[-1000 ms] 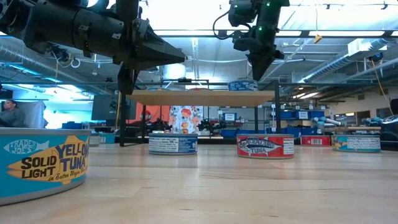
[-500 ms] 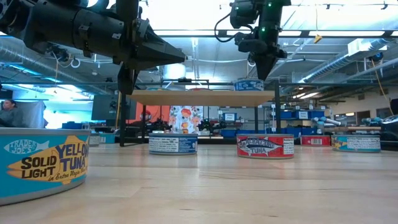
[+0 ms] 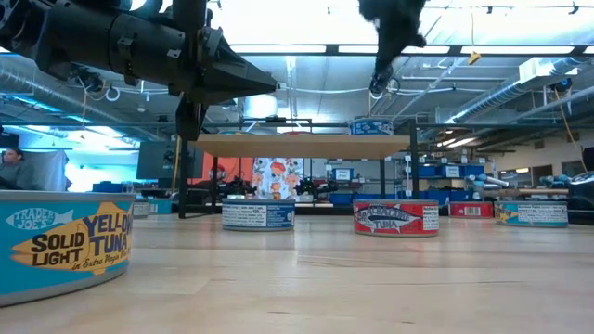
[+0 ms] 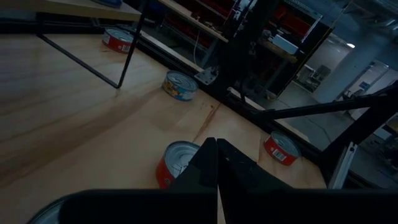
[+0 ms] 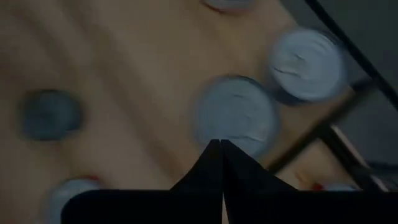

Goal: Stack canned seafood by type on shelf
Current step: Put the bottom right red tuna can on the shelf aligned with the other red tuna can

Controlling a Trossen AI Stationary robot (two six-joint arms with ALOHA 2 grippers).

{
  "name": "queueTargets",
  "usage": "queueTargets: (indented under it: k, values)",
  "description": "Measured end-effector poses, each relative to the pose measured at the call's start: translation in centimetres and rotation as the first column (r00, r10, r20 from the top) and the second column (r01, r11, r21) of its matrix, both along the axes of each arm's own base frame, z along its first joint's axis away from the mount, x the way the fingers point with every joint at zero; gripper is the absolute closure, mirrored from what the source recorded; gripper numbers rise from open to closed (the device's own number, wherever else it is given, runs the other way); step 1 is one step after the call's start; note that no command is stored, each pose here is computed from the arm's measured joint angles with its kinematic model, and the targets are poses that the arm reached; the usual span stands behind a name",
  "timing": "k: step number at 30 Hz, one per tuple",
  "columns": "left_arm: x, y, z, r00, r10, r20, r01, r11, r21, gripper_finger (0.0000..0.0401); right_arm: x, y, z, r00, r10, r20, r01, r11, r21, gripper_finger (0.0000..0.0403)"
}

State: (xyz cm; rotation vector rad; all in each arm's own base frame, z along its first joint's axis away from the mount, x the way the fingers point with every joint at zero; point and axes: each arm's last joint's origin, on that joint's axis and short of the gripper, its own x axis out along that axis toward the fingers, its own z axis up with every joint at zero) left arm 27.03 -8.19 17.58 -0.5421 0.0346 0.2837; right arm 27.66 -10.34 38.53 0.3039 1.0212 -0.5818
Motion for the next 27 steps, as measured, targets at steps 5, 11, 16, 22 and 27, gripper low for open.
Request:
queueTargets:
  k: [5, 11, 16, 22, 27]
  values:
    - [0.2, -0.2, 0.2, 0.998, -0.064, -0.005, 0.064, 0.998, 0.014, 0.0400, -1.1, 5.1, 1.9, 0.983, 0.157, 0.095, -0.161, 0.986, 0.032, 0.0399]
    - [1.0, -0.1, 0.9, 0.987, -0.158, 0.003, 0.158, 0.987, 0.040, 0.0400, -2.8, 10.8, -0.4, 0.953, 0.261, 0.152, -0.279, 0.954, 0.111, 0.0401]
    - [1.8, 0.5, 1.7, 0.971, -0.237, 0.023, 0.236, 0.971, 0.037, 0.0400, -5.0, 15.1, -3.6, 0.940, 0.217, 0.263, -0.287, 0.921, 0.263, 0.0402]
    - [2.7, 0.9, 2.3, 0.956, -0.293, 0.004, 0.293, 0.956, 0.031, 0.0400, -8.3, 19.9, -6.8, 0.964, 0.158, 0.212, -0.236, 0.878, 0.416, 0.0402]
    - [3.3, 0.9, 2.6, 0.953, -0.299, -0.054, 0.301, 0.953, 0.028, 0.0400, -10.6, 22.9, -9.6, 0.977, 0.203, 0.072, -0.211, 0.841, 0.498, 0.0402]
